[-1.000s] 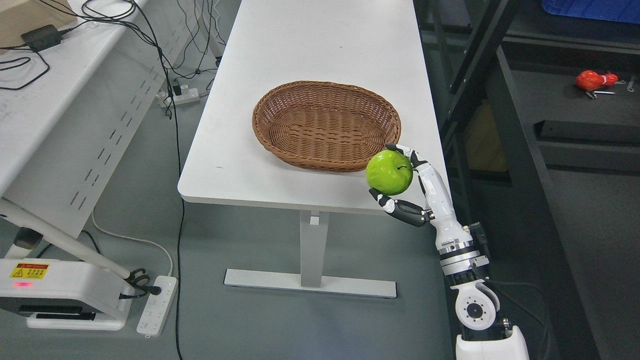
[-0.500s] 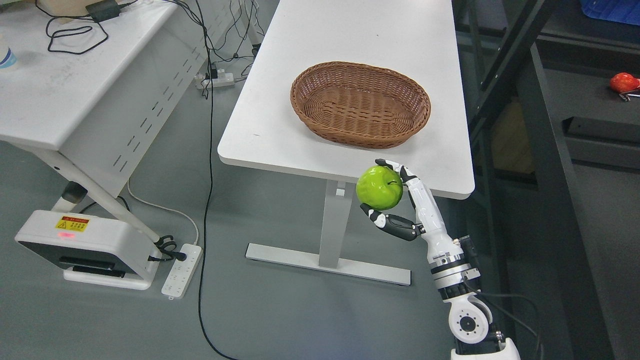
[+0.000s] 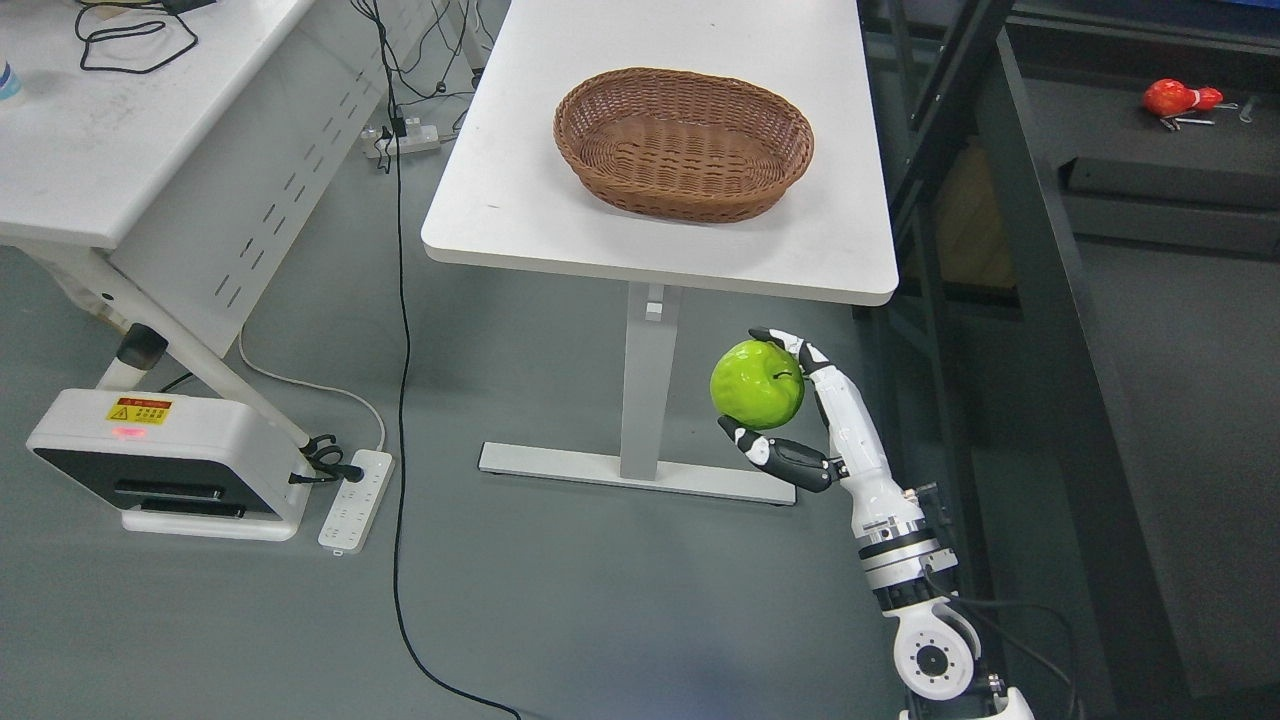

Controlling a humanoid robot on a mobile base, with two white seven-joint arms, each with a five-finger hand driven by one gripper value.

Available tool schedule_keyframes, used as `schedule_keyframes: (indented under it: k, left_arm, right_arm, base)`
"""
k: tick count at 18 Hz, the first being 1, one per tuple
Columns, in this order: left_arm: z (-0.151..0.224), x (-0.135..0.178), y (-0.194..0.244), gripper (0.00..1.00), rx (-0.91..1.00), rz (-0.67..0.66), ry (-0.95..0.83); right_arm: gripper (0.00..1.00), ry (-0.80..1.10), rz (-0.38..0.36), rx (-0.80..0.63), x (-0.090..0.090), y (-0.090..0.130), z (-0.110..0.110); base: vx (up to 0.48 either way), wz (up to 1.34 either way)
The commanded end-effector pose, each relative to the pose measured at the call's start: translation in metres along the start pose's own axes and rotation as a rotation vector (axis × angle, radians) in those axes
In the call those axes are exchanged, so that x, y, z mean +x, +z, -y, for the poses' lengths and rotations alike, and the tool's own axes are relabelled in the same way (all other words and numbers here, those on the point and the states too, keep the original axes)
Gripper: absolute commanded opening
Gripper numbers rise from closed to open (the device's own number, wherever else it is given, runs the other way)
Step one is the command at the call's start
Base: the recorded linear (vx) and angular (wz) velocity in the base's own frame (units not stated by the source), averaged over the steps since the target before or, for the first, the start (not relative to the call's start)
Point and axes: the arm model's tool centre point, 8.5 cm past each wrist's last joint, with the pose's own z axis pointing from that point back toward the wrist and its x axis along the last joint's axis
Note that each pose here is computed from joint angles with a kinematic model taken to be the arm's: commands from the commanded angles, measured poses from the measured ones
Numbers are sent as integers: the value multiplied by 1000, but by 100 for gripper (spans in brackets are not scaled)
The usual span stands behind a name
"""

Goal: Place green apple on left shelf middle layer
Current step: 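Hold the green apple in the right hand while turning toward the shelf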

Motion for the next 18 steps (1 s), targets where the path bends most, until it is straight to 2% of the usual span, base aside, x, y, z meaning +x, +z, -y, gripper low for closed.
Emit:
schedule_keyframes:
  k: [1,12,18]
  left_arm:
    - [-11,1,1,100,17,1,-3]
    - [-11,1,1,100,17,3,-3]
    - [-11,1,1,100,17,1,-3]
  right_arm:
    - [0,20,-19,-10,-7,7,9]
    - [1,23,-41,-56,-15,11,25]
    - [1,27,-25,-57,-14,11,26]
  base:
    - [-217,-184]
    - [-251,-99]
    - [-247,-72]
